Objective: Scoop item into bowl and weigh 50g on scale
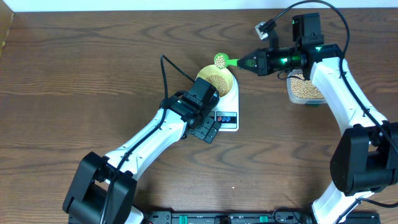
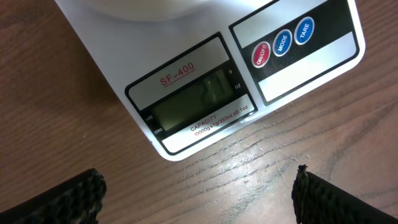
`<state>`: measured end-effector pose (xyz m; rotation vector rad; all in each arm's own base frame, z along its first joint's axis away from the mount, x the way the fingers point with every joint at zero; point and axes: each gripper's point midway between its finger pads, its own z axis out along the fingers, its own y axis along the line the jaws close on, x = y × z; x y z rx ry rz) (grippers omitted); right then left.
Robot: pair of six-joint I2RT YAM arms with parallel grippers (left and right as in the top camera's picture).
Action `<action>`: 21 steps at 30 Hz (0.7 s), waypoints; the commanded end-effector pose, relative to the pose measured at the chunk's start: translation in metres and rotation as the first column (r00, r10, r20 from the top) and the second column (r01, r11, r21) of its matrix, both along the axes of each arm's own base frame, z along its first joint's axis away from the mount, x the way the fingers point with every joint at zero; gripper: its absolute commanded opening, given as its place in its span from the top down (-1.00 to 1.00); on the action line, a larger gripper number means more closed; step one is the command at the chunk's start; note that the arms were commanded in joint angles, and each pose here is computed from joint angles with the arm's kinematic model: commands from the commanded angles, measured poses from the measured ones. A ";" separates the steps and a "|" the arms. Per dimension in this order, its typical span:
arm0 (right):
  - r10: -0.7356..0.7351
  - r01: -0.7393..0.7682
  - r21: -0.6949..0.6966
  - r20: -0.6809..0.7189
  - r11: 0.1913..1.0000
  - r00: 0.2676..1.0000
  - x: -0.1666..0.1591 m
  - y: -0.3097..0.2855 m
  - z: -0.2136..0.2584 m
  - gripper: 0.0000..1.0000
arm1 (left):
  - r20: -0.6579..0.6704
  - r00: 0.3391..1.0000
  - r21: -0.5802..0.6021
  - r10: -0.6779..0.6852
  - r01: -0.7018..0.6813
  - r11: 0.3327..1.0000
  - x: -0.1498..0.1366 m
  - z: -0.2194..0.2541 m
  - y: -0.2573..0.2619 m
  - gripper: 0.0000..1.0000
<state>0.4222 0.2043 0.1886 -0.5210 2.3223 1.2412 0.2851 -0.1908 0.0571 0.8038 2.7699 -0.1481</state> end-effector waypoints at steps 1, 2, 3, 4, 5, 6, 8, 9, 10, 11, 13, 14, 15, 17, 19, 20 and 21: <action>0.062 -0.060 -0.034 0.072 0.998 0.995 -0.002 0.009 -0.005 0.98 | 0.016 1.000 0.008 -0.007 0.007 1.000 0.002 0.003 0.001 -0.96; 0.071 -0.068 -0.036 0.082 0.997 0.994 -0.002 0.010 -0.005 0.98 | 0.016 1.000 0.008 -0.007 0.007 1.000 0.002 0.003 0.001 -0.96; 0.075 -0.072 -0.037 0.086 0.997 0.993 -0.003 0.011 -0.005 0.98 | 0.016 1.000 0.008 -0.007 0.007 1.000 0.002 0.003 0.001 -0.96; 0.074 -0.071 -0.037 0.089 0.997 0.993 -0.002 0.011 -0.005 0.98 | 0.016 1.000 0.008 -0.007 0.007 1.000 0.002 0.003 0.001 -0.95; 0.074 -0.071 -0.037 0.091 0.997 0.993 -0.002 0.011 -0.005 0.98 | 0.016 1.000 0.008 -0.007 0.007 1.000 0.002 0.003 0.001 -0.96; 0.074 -0.071 -0.036 0.093 0.997 0.993 -0.001 0.011 -0.004 0.98 | 0.016 1.000 0.008 -0.007 0.007 1.000 0.002 0.003 0.001 -0.96; 0.075 -0.071 -0.036 0.094 0.997 0.993 -0.001 0.011 -0.004 0.98 | 0.016 1.000 0.008 -0.007 0.007 1.000 0.002 0.003 0.001 -0.96; 0.074 -0.071 -0.037 0.093 0.997 0.993 -0.001 0.011 -0.004 0.98 | 0.016 1.000 0.008 -0.007 0.007 1.000 0.002 0.003 0.001 -0.96; 0.074 -0.071 -0.036 0.093 0.997 0.993 -0.001 0.011 -0.004 0.98 | 0.016 1.000 0.008 -0.007 0.007 1.000 0.002 0.003 0.001 -0.96; 0.074 -0.071 -0.036 0.093 0.997 0.993 -0.002 0.011 -0.004 0.98 | 0.015 1.000 0.007 -0.007 0.007 1.000 0.002 0.003 0.001 -0.96; 0.074 -0.071 -0.037 0.093 0.997 0.993 -0.001 0.011 -0.004 0.98 | 0.015 1.000 0.008 -0.008 0.008 1.000 0.001 0.003 0.001 -0.96; 0.074 -0.071 -0.037 0.093 0.997 0.993 -0.001 0.011 -0.004 0.98 | 0.015 1.000 0.007 -0.008 0.008 1.000 0.001 0.003 0.001 -0.96; 0.074 -0.071 -0.037 0.093 0.997 0.993 -0.001 0.011 -0.004 0.98 | 0.015 1.000 0.008 -0.008 0.008 1.000 0.001 0.003 0.001 -0.96; 0.075 -0.071 -0.037 0.094 0.997 0.993 -0.001 0.011 -0.004 0.98 | 0.012 1.000 0.010 -0.008 0.008 1.000 0.001 0.002 0.001 -0.96; 0.083 -0.079 -0.041 0.107 0.996 0.991 -0.002 0.011 -0.004 0.98 | 0.004 1.000 0.015 -0.008 0.008 1.000 -0.001 0.002 0.003 -0.96; 0.086 -0.082 -0.043 0.113 0.996 0.990 -0.002 0.011 -0.005 0.98 | -0.002 1.000 0.018 -0.008 0.008 1.000 -0.003 0.002 0.004 -0.96; 0.086 -0.081 -0.047 0.115 0.996 0.990 -0.001 0.010 -0.005 0.98 | -0.004 1.000 0.020 -0.008 0.008 1.000 -0.004 0.003 0.004 -0.96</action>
